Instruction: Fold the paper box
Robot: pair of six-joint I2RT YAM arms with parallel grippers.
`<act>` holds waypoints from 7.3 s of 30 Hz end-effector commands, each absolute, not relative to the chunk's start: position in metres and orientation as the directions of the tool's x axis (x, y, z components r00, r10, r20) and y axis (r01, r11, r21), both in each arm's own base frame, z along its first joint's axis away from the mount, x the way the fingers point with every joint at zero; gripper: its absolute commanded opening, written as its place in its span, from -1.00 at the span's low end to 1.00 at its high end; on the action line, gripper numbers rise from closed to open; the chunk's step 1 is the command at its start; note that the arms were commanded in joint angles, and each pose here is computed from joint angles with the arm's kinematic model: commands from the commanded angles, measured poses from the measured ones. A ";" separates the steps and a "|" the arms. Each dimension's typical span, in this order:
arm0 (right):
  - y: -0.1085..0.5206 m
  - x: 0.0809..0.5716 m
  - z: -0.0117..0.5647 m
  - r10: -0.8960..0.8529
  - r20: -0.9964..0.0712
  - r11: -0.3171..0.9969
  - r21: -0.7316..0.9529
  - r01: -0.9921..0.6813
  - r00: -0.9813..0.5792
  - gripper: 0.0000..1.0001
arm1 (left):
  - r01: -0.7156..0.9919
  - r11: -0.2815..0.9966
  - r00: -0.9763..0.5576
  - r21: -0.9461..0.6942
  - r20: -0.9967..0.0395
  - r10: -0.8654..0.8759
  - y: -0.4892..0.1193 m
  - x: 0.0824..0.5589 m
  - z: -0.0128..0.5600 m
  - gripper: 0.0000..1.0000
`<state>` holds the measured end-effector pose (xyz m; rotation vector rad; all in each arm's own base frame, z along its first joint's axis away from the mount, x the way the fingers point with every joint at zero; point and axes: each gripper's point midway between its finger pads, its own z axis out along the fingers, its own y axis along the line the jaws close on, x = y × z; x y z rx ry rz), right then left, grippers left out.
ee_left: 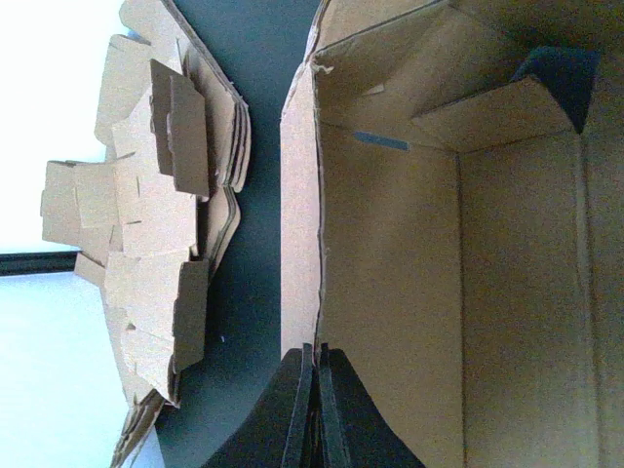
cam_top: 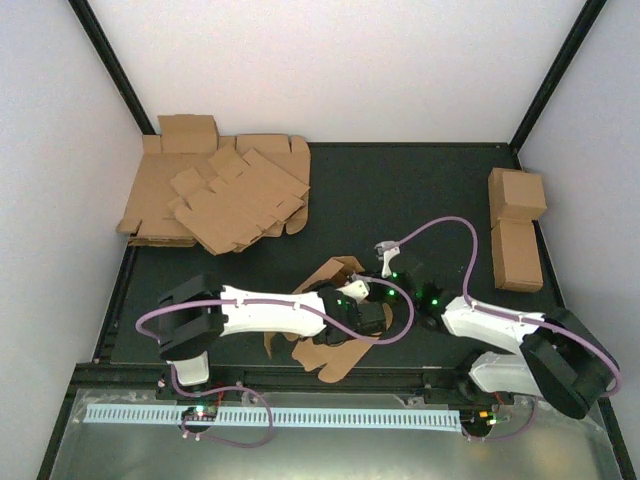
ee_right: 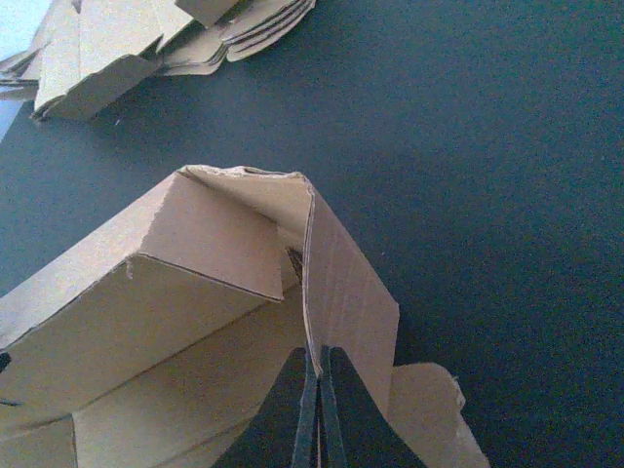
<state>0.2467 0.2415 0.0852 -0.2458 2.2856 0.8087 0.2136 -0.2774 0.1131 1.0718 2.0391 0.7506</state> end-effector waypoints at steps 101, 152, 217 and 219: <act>0.253 0.271 0.067 0.022 -0.191 0.398 0.902 -0.166 -0.981 -0.69 | 0.387 0.376 -0.269 0.842 -0.287 0.920 -0.317 0.185 0.112 -0.97; 0.248 0.247 0.069 0.035 -0.465 0.464 0.791 -0.398 -0.884 -0.53 | 0.651 0.505 -0.338 0.566 -0.380 0.861 -0.343 0.148 0.146 0.70; 0.249 0.279 0.039 0.081 -0.188 0.432 0.892 -0.136 -0.979 -0.08 | 0.379 0.785 -0.918 -0.489 -0.308 0.251 -0.222 0.246 0.058 -0.28; 0.249 0.275 0.041 0.082 -0.180 0.420 0.898 -0.130 -0.980 -0.08 | 0.392 0.779 -0.913 -0.490 -0.314 0.261 -0.223 0.243 0.061 -0.33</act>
